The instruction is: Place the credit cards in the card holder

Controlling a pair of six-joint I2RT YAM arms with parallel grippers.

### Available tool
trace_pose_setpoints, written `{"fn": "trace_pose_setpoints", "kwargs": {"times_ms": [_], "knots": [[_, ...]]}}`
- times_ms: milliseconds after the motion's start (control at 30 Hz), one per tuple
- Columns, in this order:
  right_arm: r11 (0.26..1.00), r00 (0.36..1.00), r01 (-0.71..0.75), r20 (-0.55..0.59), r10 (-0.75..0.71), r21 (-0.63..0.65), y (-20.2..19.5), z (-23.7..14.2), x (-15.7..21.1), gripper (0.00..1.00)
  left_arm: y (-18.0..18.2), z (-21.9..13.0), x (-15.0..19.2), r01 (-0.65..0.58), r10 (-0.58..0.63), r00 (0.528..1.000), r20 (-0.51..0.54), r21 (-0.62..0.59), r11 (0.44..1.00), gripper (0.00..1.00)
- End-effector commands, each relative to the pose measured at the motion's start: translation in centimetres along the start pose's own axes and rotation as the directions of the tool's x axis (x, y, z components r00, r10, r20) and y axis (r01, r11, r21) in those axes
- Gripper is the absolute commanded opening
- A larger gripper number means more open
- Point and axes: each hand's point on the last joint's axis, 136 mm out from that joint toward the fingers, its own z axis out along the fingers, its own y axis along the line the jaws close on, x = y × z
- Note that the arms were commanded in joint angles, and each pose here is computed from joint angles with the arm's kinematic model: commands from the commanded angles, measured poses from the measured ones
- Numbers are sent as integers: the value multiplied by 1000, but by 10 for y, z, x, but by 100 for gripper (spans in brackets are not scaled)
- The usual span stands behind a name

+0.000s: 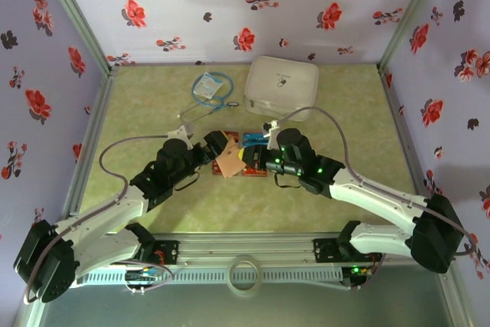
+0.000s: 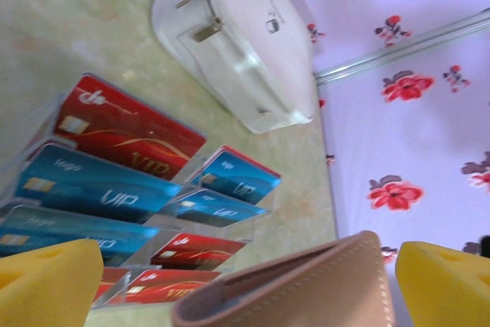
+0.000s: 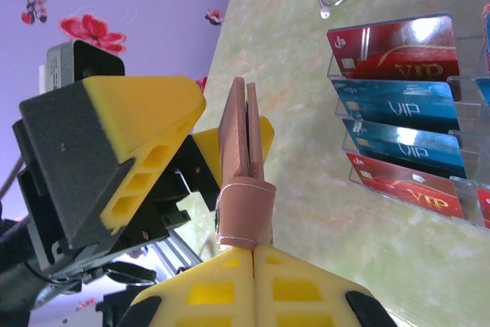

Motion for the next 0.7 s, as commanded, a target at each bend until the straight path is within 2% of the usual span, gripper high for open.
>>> {"fn": "trace_pose_setpoints", "kwargs": {"times_ms": [0,100,433,667], "knots": [[997,996,-27,79,33,-75,17,-1,-21,0,-22,3,-8,55,-58,998,25,118,992,95],[995,995,-47,87,55,-87,16,2,-23,0,-24,5,-6,76,-81,997,22,147,986,91],[994,992,-88,80,92,-63,-3,9,-18,0,-30,1,-10,66,-74,997,35,181,981,62],[993,991,-111,74,114,-44,-16,13,-12,0,-30,1,-10,59,-67,997,37,179,982,35]]}}
